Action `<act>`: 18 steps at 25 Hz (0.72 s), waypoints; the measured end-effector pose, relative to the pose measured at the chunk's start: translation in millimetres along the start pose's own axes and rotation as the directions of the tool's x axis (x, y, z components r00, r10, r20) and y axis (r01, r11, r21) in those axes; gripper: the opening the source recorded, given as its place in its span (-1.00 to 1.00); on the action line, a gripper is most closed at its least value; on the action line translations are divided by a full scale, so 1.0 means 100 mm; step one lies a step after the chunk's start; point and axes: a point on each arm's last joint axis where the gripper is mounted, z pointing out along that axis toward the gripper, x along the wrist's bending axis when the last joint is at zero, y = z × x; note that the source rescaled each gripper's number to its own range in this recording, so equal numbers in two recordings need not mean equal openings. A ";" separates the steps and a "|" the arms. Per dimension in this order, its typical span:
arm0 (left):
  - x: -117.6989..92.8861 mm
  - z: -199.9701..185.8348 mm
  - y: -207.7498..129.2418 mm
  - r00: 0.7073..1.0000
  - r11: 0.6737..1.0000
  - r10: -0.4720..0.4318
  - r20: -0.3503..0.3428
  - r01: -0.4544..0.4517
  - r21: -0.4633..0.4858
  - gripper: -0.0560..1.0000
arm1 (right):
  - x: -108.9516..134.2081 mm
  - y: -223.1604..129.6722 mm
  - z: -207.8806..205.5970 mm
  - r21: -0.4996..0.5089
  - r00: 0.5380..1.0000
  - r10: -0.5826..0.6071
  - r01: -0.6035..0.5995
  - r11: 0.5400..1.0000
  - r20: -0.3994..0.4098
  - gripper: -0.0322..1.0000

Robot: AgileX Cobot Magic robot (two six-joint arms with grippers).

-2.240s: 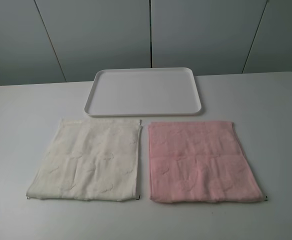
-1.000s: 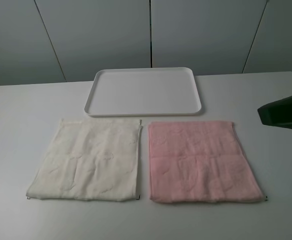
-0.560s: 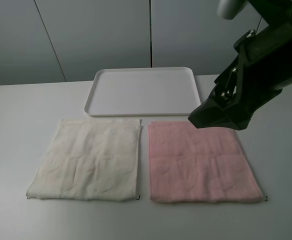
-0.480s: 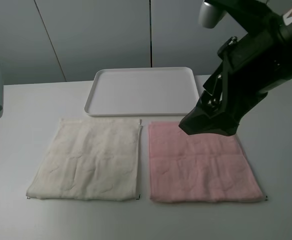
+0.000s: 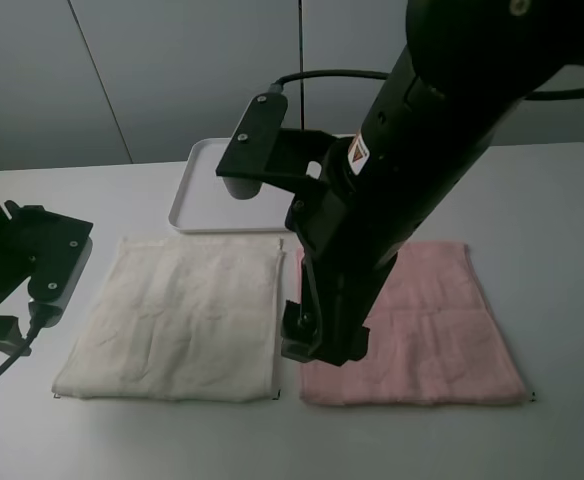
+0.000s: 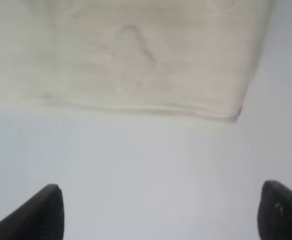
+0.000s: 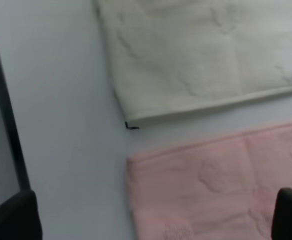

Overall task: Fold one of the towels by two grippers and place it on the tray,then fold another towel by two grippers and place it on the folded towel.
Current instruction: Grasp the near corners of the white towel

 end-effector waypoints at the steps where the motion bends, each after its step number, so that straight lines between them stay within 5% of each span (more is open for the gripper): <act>1: -0.05 0.06 0.00 0.999 0.999 0.034 0.008 -0.034 -0.002 0.99 | 0.03 0.02 0.06 0.018 1.000 -0.017 0.018 1.000 -0.007 1.00; 7: -0.24 0.34 -0.03 0.992 0.992 0.125 0.033 -0.125 0.001 0.99 | 0.11 0.09 0.38 0.073 0.998 -0.061 0.064 0.995 -0.033 1.00; 18: -0.22 0.62 0.02 0.993 0.994 0.108 0.053 -0.108 -0.015 0.99 | 0.06 0.08 0.72 0.167 0.996 -0.073 0.081 0.983 -0.052 1.00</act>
